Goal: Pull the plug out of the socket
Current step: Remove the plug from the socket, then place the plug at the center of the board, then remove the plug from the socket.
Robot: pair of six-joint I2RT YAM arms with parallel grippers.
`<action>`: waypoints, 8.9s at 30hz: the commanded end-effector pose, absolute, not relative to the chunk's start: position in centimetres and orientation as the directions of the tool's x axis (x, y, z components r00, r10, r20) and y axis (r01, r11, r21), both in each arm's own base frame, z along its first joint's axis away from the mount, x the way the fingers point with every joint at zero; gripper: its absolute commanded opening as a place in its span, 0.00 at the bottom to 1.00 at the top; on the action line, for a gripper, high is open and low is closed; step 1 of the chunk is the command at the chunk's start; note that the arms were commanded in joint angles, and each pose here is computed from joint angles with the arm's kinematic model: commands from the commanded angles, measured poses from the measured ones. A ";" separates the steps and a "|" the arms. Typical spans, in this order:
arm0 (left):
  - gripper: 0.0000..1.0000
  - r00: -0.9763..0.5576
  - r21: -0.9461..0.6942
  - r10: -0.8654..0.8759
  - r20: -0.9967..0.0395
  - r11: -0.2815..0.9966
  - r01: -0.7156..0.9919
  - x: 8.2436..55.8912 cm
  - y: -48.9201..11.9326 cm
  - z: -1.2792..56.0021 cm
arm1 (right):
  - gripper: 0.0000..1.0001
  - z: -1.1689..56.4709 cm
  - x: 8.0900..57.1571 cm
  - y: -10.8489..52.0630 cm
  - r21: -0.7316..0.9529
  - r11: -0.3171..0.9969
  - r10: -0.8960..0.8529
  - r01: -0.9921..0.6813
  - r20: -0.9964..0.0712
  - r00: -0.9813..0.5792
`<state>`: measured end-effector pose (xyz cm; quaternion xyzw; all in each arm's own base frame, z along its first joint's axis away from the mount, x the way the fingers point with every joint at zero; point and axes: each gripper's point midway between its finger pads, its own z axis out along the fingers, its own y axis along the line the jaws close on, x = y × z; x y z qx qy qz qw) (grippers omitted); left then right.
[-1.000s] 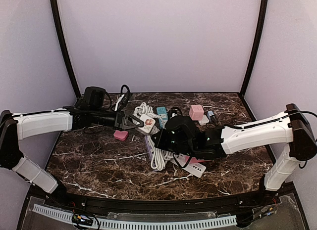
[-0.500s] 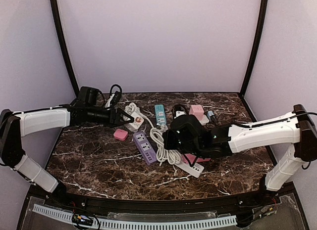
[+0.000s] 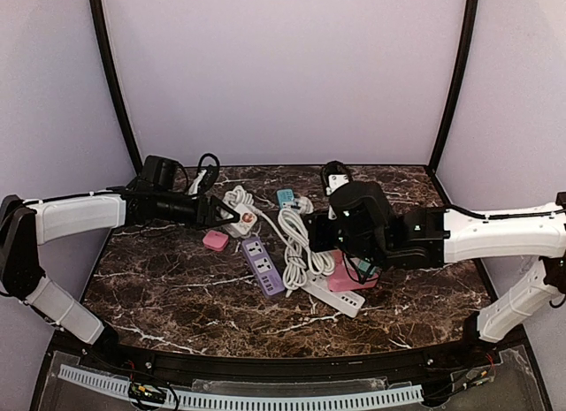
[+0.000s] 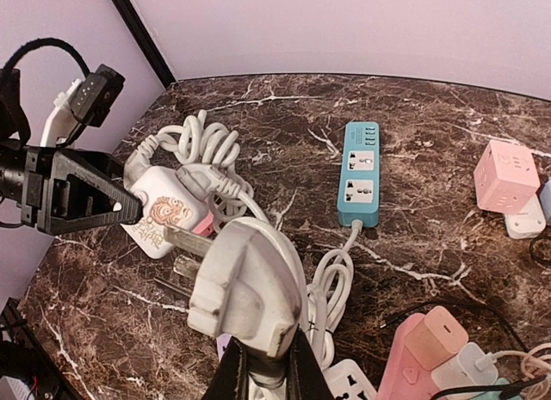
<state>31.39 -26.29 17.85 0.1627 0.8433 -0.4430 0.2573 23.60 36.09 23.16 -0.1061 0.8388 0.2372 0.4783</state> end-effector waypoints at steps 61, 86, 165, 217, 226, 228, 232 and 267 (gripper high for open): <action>0.02 -0.590 -0.574 0.380 -0.713 0.167 0.802 23.7 -32.3 24.3 | 0.78 25.5 26.4 32.3 0.312 0.549 -0.148 -0.776 -0.877 -0.457; 0.01 -0.556 -0.642 0.469 -0.686 -0.030 0.766 18.4 -32.7 23.9 | 0.63 21.6 18.5 39.5 0.006 0.315 -0.337 -0.949 -0.934 -0.117; 0.01 -0.566 -0.663 0.497 -0.658 -0.025 0.748 18.0 -33.0 22.8 | 0.00 21.8 18.5 38.0 -0.004 0.413 -0.433 -0.911 -0.880 -0.192; 0.01 -0.581 -0.635 0.441 -0.684 0.032 0.772 19.8 -33.6 22.2 | 0.00 23.7 19.3 38.5 -0.006 0.576 -0.327 -0.818 -0.918 -0.224; 0.01 -0.578 -0.644 0.461 -0.673 0.018 0.765 19.3 -33.6 21.8 | 0.00 25.9 22.5 35.7 -0.047 0.617 -0.313 -0.785 -0.931 -0.189; 0.01 -0.577 -0.648 0.471 -0.667 0.016 0.761 19.0 -33.6 21.7 | 0.00 26.2 23.3 35.1 -0.057 0.624 -0.313 -0.780 -0.932 -0.182; 0.01 -0.573 -0.650 0.493 -0.655 0.018 0.759 18.7 -33.7 21.3 | 0.00 26.8 24.5 34.3 -0.076 0.637 -0.314 -0.767 -0.934 -0.168; 0.01 -0.616 -0.627 0.450 -0.647 0.147 0.765 21.9 -33.0 20.4 | 0.00 25.5 20.9 35.9 -0.153 0.646 -0.389 -0.748 -0.909 -0.150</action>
